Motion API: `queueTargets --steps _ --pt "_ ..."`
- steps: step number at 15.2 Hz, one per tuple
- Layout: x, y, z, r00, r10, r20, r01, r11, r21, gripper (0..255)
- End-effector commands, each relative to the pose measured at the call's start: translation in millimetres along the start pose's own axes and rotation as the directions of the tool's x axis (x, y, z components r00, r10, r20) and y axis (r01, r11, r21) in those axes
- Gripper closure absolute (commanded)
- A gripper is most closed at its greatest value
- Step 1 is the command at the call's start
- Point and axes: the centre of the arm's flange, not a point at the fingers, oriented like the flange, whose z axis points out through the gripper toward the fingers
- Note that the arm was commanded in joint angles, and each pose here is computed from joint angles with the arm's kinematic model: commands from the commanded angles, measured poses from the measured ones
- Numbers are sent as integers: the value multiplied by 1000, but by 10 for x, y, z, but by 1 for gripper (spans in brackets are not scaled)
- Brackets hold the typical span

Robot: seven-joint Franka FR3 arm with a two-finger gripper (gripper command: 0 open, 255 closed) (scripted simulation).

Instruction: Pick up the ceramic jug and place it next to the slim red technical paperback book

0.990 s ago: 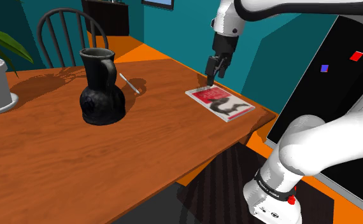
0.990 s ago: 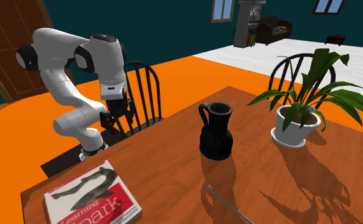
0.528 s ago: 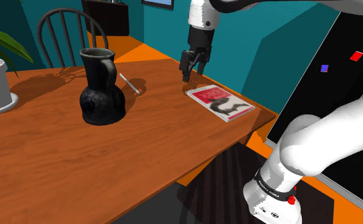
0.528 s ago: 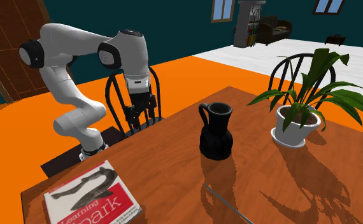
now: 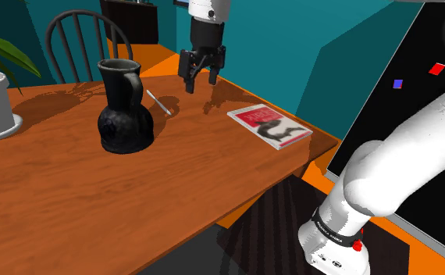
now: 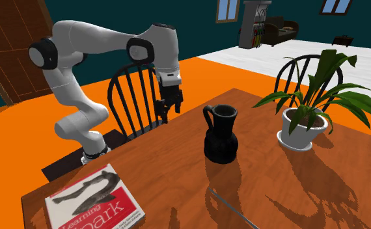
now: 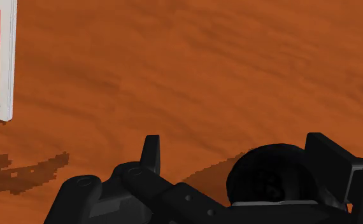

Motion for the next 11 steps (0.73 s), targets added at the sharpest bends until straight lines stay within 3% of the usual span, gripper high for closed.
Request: queueTargets --steps 1,11 --pt "173 -192 -62 1000 0 -8 0 1000 5 0" --pt "989 -1119 -307 999 -6 -50 7 1000 21 0"
